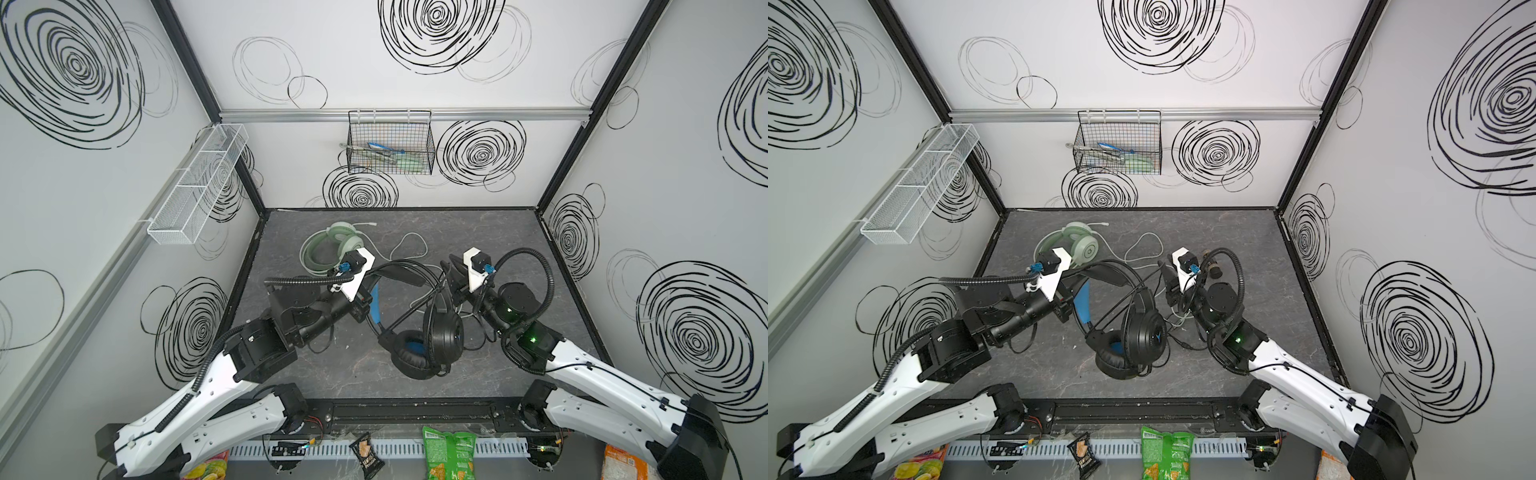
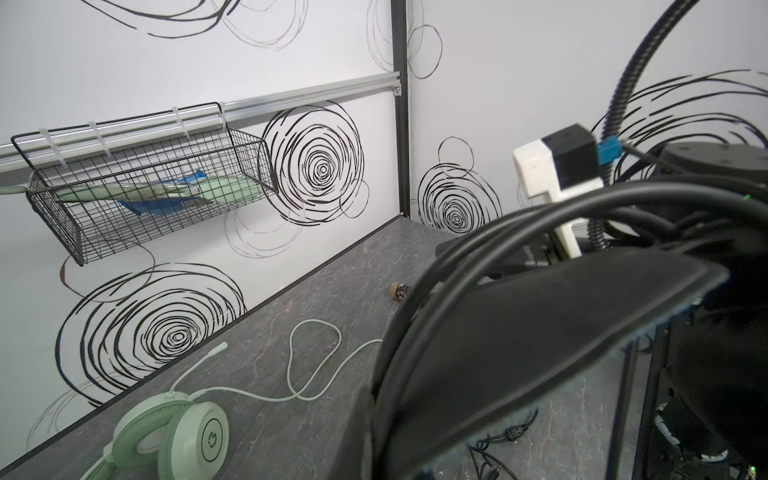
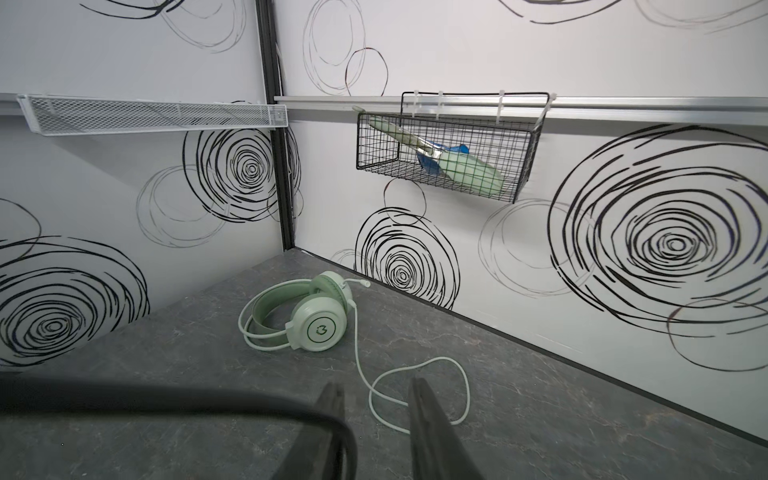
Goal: Wrap the headphones
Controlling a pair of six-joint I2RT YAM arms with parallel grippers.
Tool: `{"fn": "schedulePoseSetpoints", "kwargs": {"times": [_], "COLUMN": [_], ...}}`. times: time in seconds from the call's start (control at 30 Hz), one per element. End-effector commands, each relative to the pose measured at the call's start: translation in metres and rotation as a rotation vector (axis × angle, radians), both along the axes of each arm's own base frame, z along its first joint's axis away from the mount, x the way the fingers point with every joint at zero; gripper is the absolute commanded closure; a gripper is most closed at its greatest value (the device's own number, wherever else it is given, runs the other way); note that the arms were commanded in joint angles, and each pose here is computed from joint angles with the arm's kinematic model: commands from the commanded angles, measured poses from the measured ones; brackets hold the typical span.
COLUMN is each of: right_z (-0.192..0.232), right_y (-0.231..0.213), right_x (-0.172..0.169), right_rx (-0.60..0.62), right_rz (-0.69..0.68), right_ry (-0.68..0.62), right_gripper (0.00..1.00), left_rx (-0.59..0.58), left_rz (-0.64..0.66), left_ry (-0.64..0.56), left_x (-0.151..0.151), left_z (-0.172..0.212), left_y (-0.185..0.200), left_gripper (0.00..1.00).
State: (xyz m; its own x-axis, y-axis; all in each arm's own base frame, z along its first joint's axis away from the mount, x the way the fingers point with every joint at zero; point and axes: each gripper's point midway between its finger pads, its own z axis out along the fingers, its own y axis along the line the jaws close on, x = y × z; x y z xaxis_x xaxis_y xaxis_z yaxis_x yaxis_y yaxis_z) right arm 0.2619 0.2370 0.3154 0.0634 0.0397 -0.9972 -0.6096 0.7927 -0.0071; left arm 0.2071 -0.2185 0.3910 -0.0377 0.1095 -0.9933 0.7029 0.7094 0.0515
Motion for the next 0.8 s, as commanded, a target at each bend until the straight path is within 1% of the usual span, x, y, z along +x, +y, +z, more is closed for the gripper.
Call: {"fn": "schedulePoseSetpoints", "kwargs": {"times": [0.0, 0.1, 0.2, 0.3, 0.5, 0.6, 0.67, 0.77], "right_z": [0.008, 0.002, -0.009, -0.015, -0.034, -0.042, -0.047, -0.055], "right_y": [0.016, 0.027, 0.028, 0.027, 0.032, 0.034, 0.037, 0.04], "right_x": [-0.012, -0.017, -0.016, -0.018, -0.017, -0.017, -0.017, -0.017], "right_rx": [0.071, 0.084, 0.109, 0.147, 0.176, 0.19, 0.202, 0.209], "right_rz": [0.127, 0.192, 0.195, 0.203, 0.219, 0.233, 0.241, 0.251], "right_ry": [-0.016, 0.025, 0.08, 0.104, 0.17, 0.195, 0.212, 0.238], "right_gripper": [0.62, 0.56, 0.55, 0.53, 0.46, 0.47, 0.53, 0.58], "left_rx": [-0.211, -0.225, -0.235, -0.25, -0.315, -0.341, -0.362, -0.388], "left_rz": [-0.032, -0.028, -0.021, -0.021, -0.033, -0.038, -0.035, -0.028], "left_ry": [-0.079, -0.079, -0.074, -0.066, -0.077, -0.075, -0.076, -0.069], "left_x": [-0.012, -0.013, -0.012, -0.011, -0.015, -0.015, -0.015, -0.013], "left_z": [0.066, 0.071, 0.075, 0.078, 0.096, 0.103, 0.107, 0.11], "left_y": [0.006, 0.008, 0.009, 0.009, 0.013, 0.013, 0.015, 0.017], "left_gripper": [1.0, 1.0, 1.0, 1.0, 1.0, 1.0, 1.0, 1.0]}}
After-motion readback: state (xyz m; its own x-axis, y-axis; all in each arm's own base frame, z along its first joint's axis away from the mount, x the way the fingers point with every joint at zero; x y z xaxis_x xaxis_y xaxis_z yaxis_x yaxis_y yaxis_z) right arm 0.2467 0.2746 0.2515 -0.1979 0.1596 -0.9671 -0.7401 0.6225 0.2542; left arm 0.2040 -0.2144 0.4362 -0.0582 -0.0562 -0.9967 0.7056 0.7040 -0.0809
